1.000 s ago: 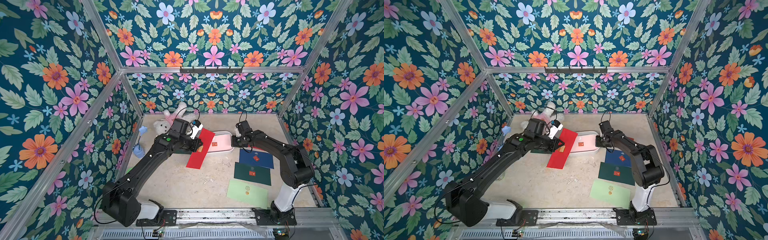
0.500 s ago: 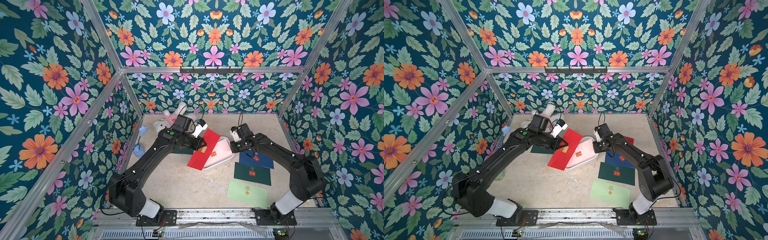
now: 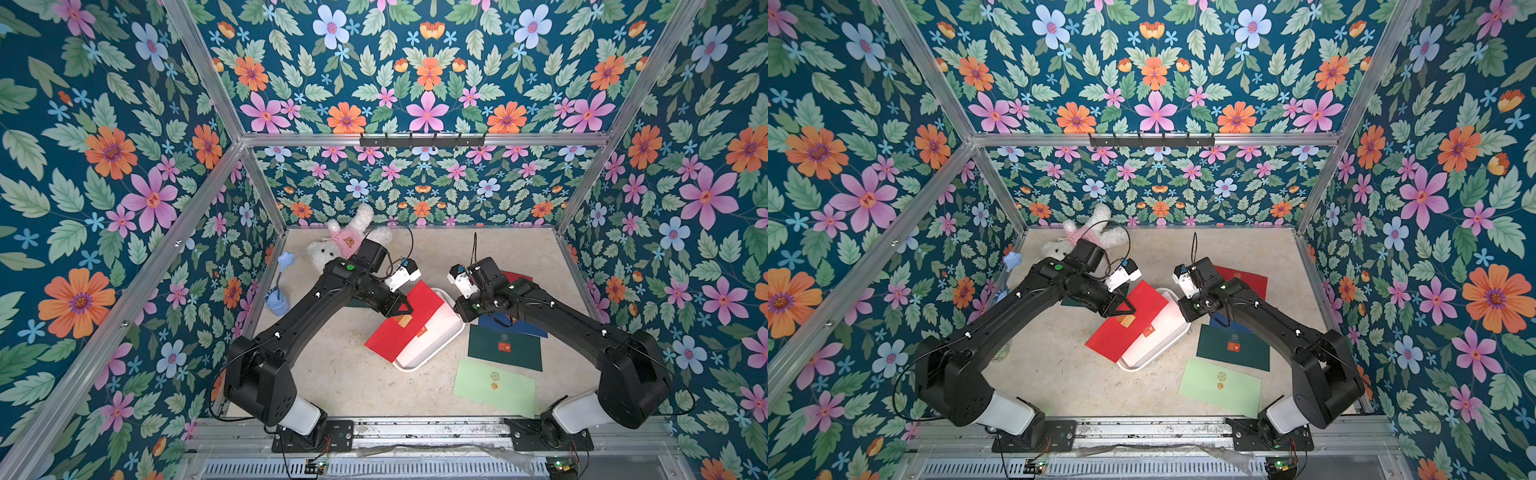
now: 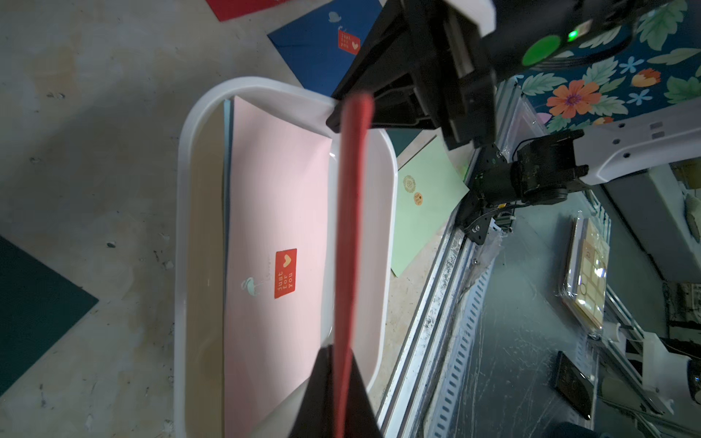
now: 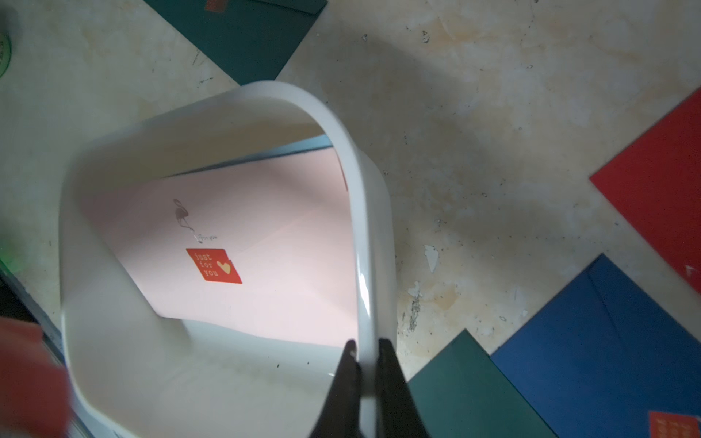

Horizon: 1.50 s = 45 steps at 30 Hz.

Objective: Put the sealed envelopes into the storage box
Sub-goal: Place the envelope in the storage box.

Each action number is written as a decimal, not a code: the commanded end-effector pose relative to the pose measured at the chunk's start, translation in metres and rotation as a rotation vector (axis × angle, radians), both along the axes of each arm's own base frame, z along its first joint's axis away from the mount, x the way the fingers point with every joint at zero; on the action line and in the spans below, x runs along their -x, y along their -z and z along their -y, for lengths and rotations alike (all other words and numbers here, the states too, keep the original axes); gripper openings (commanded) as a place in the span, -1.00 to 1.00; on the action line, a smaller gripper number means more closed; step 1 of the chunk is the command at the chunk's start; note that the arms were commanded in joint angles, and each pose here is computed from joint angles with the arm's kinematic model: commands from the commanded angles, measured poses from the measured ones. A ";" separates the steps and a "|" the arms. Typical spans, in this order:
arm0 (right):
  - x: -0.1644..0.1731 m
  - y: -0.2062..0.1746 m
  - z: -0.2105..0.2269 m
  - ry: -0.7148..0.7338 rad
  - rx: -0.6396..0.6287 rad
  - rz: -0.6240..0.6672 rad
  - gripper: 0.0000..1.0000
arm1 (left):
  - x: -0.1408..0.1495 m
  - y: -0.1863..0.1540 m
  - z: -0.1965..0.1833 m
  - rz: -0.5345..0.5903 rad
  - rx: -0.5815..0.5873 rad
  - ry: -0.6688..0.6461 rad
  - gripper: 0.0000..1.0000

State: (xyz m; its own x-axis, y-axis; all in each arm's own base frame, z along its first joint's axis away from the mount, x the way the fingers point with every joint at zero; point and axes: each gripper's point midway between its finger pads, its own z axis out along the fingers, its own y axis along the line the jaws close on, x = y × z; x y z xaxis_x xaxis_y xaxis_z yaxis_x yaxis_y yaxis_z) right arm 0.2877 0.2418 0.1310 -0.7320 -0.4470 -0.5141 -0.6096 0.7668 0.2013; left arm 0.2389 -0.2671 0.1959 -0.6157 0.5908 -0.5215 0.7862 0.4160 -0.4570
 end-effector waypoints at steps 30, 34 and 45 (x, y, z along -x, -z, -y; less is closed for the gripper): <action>0.019 -0.023 -0.025 -0.104 -0.082 0.057 -1.00 | 0.010 0.046 0.011 -0.101 -0.055 0.059 -0.98; 0.021 -0.024 -0.026 -0.109 -0.089 0.056 -1.00 | 0.007 0.047 0.019 -0.081 -0.033 0.064 -0.96; 0.019 -0.027 -0.029 -0.109 -0.103 0.063 -1.00 | 0.017 0.054 0.027 -0.102 -0.025 0.096 -0.88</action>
State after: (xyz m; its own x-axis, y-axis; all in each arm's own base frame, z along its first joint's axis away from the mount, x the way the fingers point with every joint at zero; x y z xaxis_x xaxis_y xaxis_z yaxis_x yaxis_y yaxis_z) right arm 0.2663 0.2633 0.1479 -0.6606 -0.4855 -0.5725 -0.6925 0.6886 0.2151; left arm 0.2246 -0.2910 0.1419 -0.6034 0.6631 -0.4429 0.7772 0.3647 -0.5127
